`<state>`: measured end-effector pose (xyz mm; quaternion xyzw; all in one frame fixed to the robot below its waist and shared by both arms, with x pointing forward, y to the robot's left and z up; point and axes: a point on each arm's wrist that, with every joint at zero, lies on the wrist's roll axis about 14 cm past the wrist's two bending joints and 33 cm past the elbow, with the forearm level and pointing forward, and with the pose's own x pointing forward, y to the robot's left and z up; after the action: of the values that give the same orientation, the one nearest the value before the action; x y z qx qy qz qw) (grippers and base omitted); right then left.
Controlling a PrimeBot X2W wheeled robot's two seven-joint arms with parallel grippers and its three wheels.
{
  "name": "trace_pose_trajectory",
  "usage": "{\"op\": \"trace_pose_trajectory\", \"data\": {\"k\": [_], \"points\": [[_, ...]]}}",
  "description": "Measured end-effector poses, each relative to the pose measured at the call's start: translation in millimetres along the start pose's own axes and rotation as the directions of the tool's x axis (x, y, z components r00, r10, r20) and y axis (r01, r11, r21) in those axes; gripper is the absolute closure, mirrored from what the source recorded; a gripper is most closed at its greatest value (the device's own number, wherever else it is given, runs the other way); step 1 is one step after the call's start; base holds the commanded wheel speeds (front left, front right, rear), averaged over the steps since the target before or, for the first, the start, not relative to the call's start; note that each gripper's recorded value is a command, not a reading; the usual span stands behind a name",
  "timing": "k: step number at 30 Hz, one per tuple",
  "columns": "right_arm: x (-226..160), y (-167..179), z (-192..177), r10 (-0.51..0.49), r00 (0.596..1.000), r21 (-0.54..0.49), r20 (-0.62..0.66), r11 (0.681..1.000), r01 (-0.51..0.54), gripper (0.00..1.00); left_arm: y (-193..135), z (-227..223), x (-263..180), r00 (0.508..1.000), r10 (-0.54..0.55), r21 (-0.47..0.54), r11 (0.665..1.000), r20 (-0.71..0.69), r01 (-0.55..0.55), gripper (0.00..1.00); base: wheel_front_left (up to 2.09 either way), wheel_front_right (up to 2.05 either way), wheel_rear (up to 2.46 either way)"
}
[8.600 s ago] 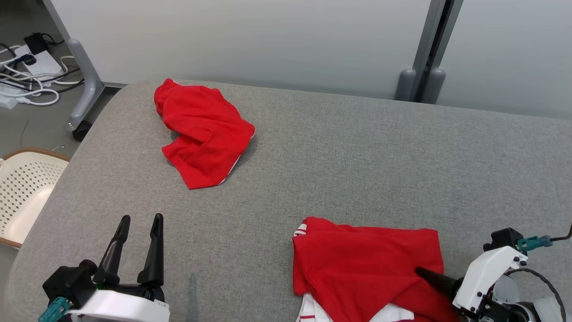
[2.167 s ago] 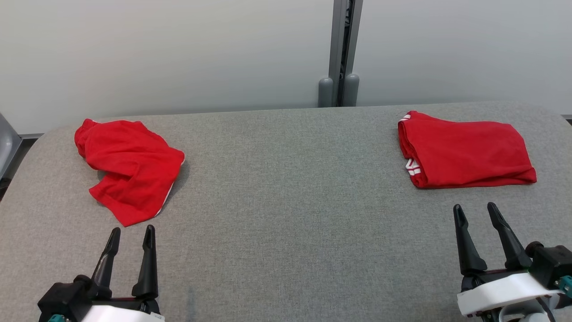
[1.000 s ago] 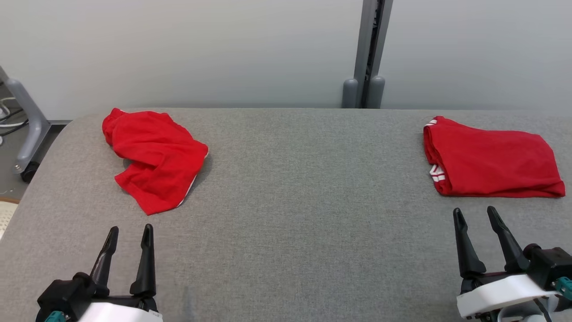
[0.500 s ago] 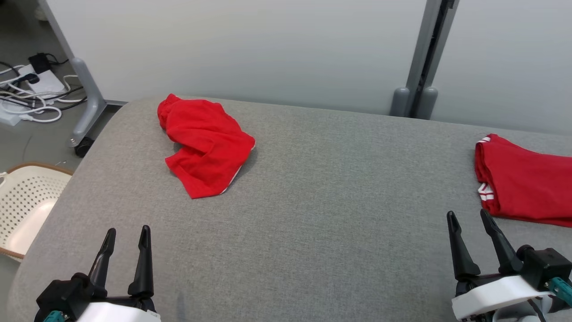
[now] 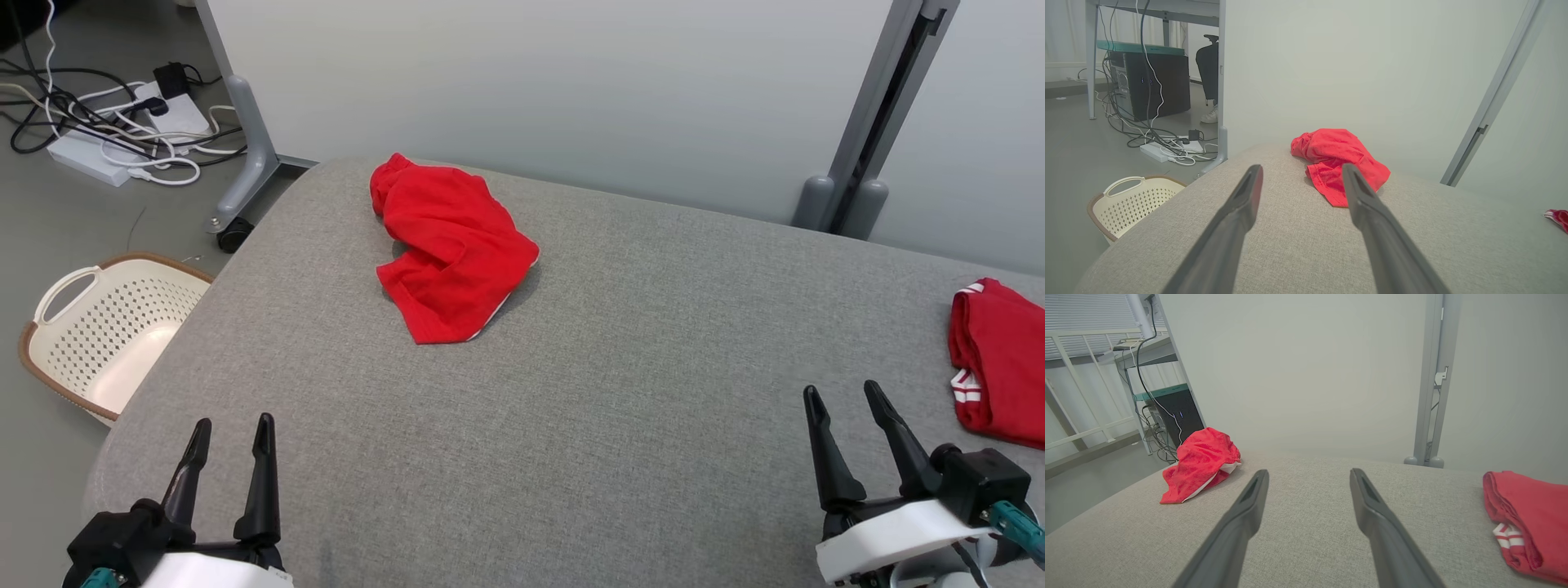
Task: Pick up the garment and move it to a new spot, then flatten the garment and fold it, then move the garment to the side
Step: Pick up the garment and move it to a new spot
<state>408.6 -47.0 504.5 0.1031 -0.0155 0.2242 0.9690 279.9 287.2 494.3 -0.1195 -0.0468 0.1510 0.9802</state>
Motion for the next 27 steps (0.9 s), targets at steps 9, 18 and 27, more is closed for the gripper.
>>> {"op": "trace_pose_trajectory", "data": {"k": [9, 18, 27], "points": [[3, 5, -4, 0.018, 1.000, 0.008, -0.010, 1.000, -0.018, 0.00, 6, 10, 2, 1.000, -0.016, 0.071, 0.997, 0.016, 0.015, 0.00, 0.00, 0.00, 0.00], [9, 0, -7, 0.010, 1.000, 0.018, -0.013, 1.000, -0.010, 0.00, -13, 29, 53, 0.992, -0.121, 0.156, 0.979, -0.046, 0.127, 0.00, 0.00, 0.00, 0.00], [12, -22, -7, -0.048, 0.999, 0.031, -0.002, 0.998, 0.049, 0.00, -30, 38, 118, 0.976, -0.167, 0.135, 0.973, -0.137, 0.186, 0.00, 0.00, 0.00, 0.00]]}}
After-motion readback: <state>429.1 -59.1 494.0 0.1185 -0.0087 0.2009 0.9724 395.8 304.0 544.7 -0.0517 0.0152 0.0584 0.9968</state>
